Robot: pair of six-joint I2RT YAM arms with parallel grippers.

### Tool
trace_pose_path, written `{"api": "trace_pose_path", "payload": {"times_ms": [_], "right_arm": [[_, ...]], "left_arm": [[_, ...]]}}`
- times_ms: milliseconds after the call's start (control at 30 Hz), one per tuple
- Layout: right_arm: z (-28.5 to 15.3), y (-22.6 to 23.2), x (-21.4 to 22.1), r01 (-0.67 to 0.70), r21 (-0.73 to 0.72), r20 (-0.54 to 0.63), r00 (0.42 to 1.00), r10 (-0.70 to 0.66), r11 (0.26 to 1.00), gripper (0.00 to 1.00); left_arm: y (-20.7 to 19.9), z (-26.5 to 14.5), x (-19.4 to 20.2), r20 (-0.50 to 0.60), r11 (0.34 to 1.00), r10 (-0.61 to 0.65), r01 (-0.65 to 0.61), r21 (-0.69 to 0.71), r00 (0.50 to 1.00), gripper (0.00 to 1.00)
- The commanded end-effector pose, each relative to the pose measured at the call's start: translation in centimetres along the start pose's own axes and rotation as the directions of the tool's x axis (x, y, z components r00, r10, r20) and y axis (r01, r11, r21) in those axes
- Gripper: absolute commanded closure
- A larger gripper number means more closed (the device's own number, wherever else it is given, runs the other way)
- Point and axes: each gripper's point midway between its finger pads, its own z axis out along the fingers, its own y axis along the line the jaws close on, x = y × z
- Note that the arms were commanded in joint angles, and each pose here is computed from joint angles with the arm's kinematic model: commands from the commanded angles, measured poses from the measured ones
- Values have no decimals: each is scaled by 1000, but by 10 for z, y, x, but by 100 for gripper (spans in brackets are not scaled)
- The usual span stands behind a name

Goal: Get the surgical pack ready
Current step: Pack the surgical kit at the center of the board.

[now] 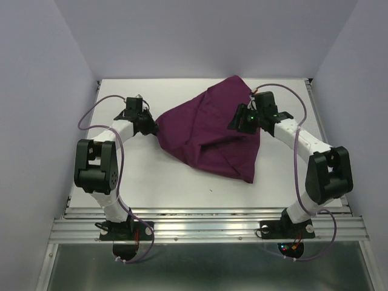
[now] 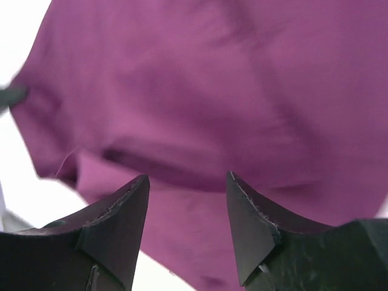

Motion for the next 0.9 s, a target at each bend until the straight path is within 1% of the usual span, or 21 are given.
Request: {"api": "trace_pose_path", "payload": {"times_ms": [0,100,200,300,400,500,567,600,667,733,833,867], "right_arm": [[14,55,10,76,-105,-15,997,-78,992,41],[22,69,13,107,-115,-20,994,-110,988,41],[30,70,18,111,-93,-46,992,-116,990,41],[31,70,19,106,-79,-38,993,-109,991,36],[33,71,16,121,-79,-26,992,-123,990,35],[41,81,18,159,-126,-54,985,-167,979,35],[41,96,20,192,-216,-66,975,-210,957,35],[44,103,25,196,-269,-81,971,-225,943,34],[46,107,31,215,-320,-95,962,-257,923,34],[41,122,42,224,-417,-111,949,-294,881,34],[36,128,60,245,-491,-133,927,-350,836,36],[35,129,59,256,-497,-130,923,-363,829,36]], "left_arm": [[-57,-45,-33,133,984,111,-128,123,985,100],[-79,-60,-36,163,968,178,-203,150,970,100],[-105,-79,-37,199,943,227,-267,200,953,100],[-128,-99,-40,237,915,259,-316,251,936,100],[-153,-117,-39,265,875,304,-378,303,915,100],[-173,-126,-31,261,833,351,-427,351,899,100],[-179,-127,-25,252,817,369,-441,370,895,100],[-182,-128,-25,252,813,372,-445,375,893,100],[-182,-127,-22,246,808,381,-450,380,891,100],[-181,-126,-21,242,808,386,-453,377,890,100],[-179,-127,-19,239,806,393,-458,375,888,100],[-179,-126,-19,237,807,393,-457,374,888,100]]}}
